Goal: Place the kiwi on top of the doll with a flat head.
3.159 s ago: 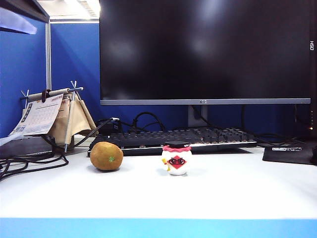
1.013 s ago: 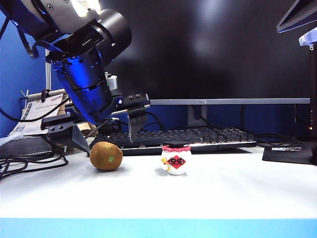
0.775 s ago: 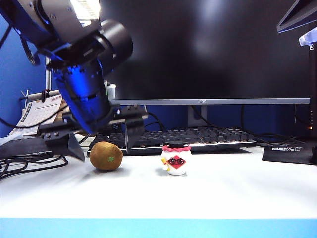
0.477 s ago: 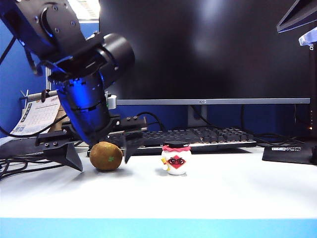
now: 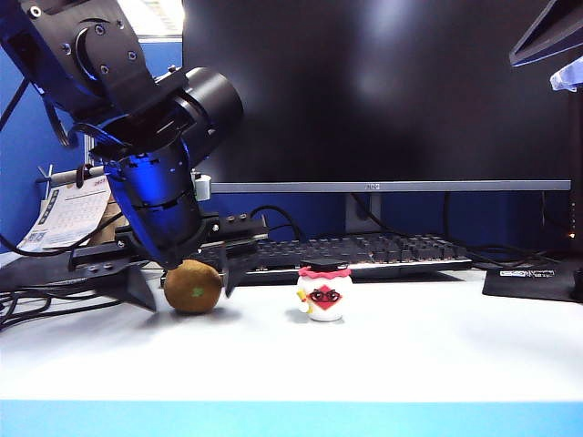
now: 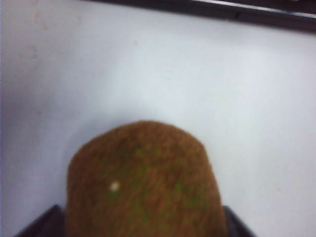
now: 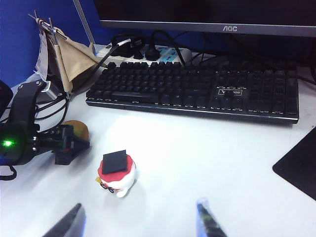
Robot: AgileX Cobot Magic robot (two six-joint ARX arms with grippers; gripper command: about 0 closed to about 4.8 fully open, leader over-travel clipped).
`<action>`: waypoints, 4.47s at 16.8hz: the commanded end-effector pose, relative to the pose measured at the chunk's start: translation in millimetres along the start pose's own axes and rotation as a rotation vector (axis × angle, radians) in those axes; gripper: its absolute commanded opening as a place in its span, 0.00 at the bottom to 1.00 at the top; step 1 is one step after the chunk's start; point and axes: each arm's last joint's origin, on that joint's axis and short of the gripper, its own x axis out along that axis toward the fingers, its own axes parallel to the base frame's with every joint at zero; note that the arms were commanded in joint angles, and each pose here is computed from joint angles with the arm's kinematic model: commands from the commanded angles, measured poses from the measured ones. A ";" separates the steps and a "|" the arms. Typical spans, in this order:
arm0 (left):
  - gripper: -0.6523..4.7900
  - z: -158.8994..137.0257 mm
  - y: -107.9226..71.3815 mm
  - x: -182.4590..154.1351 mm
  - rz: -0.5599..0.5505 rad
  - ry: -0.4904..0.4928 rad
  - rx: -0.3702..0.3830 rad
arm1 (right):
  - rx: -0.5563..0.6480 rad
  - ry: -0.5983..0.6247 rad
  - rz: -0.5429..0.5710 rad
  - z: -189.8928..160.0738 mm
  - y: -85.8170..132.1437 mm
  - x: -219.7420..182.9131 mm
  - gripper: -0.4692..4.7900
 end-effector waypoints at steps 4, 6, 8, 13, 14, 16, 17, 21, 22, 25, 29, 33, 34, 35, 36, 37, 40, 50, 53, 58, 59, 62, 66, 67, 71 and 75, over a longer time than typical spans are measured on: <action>0.33 2.0 -2.0 -1.4 -0.020 -0.004 0.105 | -0.007 -0.021 0.004 3.0 0.5 -0.6 0.64; 0.25 7.1 -2.8 -8.7 -0.040 -0.017 0.157 | -0.007 -0.022 0.004 3.0 0.5 -0.6 0.64; 0.18 16.7 -3.2 -21.6 -0.061 -0.054 0.208 | -0.008 -0.023 -0.002 3.1 0.4 -0.6 0.64; 0.11 40.0 -9.0 -73.2 -0.328 -0.100 0.404 | -0.012 -0.042 -0.052 4.6 -1.0 -0.8 0.64; 0.11 40.6 -11.4 -82.9 -0.392 -0.102 0.461 | -0.012 -0.047 -0.073 4.9 -1.6 -0.9 0.64; 0.11 34.0 -19.3 -101.1 -0.584 -0.075 0.648 | -0.016 -0.065 -0.091 6.7 -2.0 -1.0 0.64; 0.11 31.0 -20.0 -103.4 -0.611 -0.053 0.677 | -0.016 -0.065 -0.091 6.7 -2.0 -1.0 0.64; 0.11 24.5 -18.0 -102.6 -0.647 -0.003 0.789 | -0.016 -0.063 -0.090 6.5 -2.0 -1.0 0.64; 0.11 26.2 -17.6 -102.4 -0.645 -0.006 0.787 | -0.016 -0.063 -0.090 6.5 -2.0 -1.0 0.64; 0.11 45.7 -31.9 -100.7 -0.637 0.088 0.838 | -0.016 -0.065 -0.090 6.7 -1.9 -1.0 0.64; 0.11 76.8 -54.6 -108.6 -0.640 0.098 0.893 | -0.015 -0.061 -0.090 6.3 -2.0 -0.9 0.64; 0.11 94.3 -46.0 -92.6 -0.679 0.140 0.853 | -0.015 -0.060 -0.090 6.2 -2.0 -1.1 0.64; 0.11 92.7 -46.0 -83.6 -0.672 0.168 0.850 | -0.015 -0.060 -0.090 6.2 -2.0 -1.1 0.64; 0.11 87.7 -48.5 -73.3 -0.683 0.191 0.861 | -0.015 -0.059 -0.087 6.1 -1.9 -1.0 0.64; 0.11 84.2 -51.5 -67.6 -0.704 0.208 0.862 | -0.015 -0.060 -0.086 6.3 -1.8 -1.0 0.64; 0.11 80.3 -56.6 -63.2 -0.708 0.222 0.873 | -0.015 -0.060 -0.086 6.3 -1.8 -1.0 0.64; 0.11 74.8 -72.2 -43.0 -0.702 0.255 0.894 | -0.015 -0.059 -0.087 6.2 -1.9 -1.0 0.64; 0.11 74.5 -70.5 -37.9 -0.663 0.258 0.907 | -0.014 -0.047 -0.093 4.8 -2.3 -0.9 0.64; 0.11 72.4 -71.4 -38.7 -0.662 0.269 0.904 | -0.015 -0.047 -0.093 4.8 -2.3 -0.9 0.64; 0.11 71.6 -71.8 -39.4 -0.686 0.283 0.890 | -0.015 -0.047 -0.093 4.8 -2.2 -0.9 0.64; 0.11 71.3 -71.8 -39.2 -0.686 0.285 0.890 | -0.015 -0.047 -0.093 4.8 -2.2 -0.8 0.64; 0.24 71.1 -71.5 -39.3 -0.684 0.289 0.887 | -0.015 -0.046 -0.093 4.7 -2.2 -0.8 0.64; 0.29 70.0 -70.3 -39.4 -0.676 0.305 0.889 | -0.015 -0.046 -0.092 4.7 -2.2 -0.8 0.64; 0.29 69.7 -70.1 -39.4 -0.674 0.309 0.890 | -0.015 -0.046 -0.092 4.7 -2.2 -0.8 0.64; 0.37 70.0 -69.8 -39.2 -0.664 0.306 0.891 | -0.015 -0.046 -0.092 4.7 -2.2 -0.8 0.64; 0.37 71.6 -70.8 -38.7 -0.654 0.282 0.892 | -0.014 -0.045 -0.092 4.7 -2.2 -0.8 0.64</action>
